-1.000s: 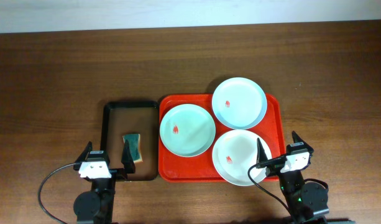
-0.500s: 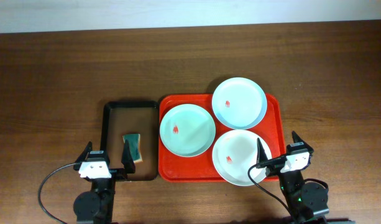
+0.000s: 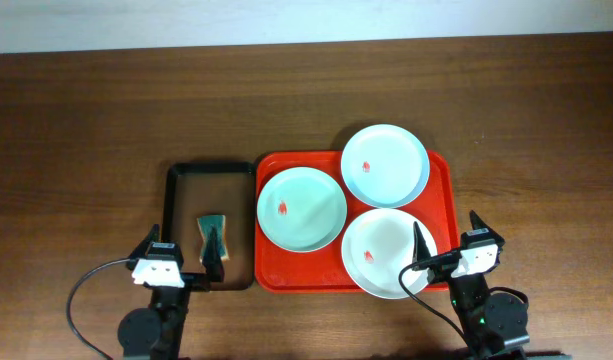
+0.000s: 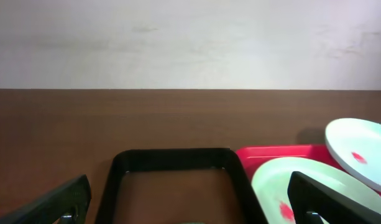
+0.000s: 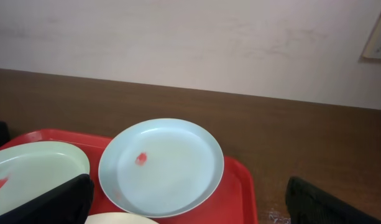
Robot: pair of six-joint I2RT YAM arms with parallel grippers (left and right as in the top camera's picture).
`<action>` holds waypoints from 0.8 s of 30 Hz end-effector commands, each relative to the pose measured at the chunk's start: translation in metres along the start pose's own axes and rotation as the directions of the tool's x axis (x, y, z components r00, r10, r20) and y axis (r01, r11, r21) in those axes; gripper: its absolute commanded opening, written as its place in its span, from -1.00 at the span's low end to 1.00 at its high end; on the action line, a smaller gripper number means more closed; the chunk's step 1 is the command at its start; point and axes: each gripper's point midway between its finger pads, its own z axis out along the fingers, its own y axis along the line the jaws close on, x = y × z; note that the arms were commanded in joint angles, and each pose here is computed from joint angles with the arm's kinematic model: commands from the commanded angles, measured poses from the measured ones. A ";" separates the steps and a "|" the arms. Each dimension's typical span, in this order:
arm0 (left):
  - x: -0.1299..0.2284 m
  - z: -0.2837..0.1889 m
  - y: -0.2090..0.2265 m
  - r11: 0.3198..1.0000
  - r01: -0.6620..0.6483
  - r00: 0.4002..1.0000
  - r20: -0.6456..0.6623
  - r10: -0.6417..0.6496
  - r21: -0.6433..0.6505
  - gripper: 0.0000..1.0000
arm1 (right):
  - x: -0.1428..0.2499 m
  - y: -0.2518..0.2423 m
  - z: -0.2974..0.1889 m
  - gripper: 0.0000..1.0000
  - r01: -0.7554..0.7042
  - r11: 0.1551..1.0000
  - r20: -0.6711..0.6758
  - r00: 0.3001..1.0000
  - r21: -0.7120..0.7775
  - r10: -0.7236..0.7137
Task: Clean dirty plates on tray and stack at the side
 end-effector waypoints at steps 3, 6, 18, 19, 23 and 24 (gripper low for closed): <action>-0.017 -0.012 -0.050 0.958 -0.016 1.000 0.016 0.012 0.285 0.98 | -0.031 0.015 -0.006 0.97 -0.100 0.990 0.069 0.992 -0.101 0.107; -0.072 -0.032 -0.056 0.958 -0.018 1.000 0.026 0.011 0.286 0.98 | -0.078 0.015 -0.026 0.97 -0.100 0.988 0.082 0.991 -0.116 0.109; -0.179 0.007 -0.058 0.959 0.235 0.742 -0.666 -0.072 0.158 0.98 | -0.171 0.054 0.033 0.97 -0.285 0.928 -0.642 0.764 -0.239 0.069; -0.154 0.019 -0.055 0.957 0.265 0.655 -0.750 -0.087 0.120 0.99 | -0.149 0.060 0.048 0.97 -0.328 0.917 -0.728 0.683 -0.227 0.064; -0.086 0.053 -0.048 0.948 0.318 0.405 -0.906 -0.119 0.018 0.99 | -0.060 0.116 0.091 0.97 -0.673 0.723 -0.953 0.296 -0.156 0.071; -0.072 0.060 -0.046 0.946 0.324 0.359 -0.925 -0.124 -0.001 0.73 | -0.031 0.115 0.104 0.94 -0.669 0.736 -0.971 0.228 -0.104 0.071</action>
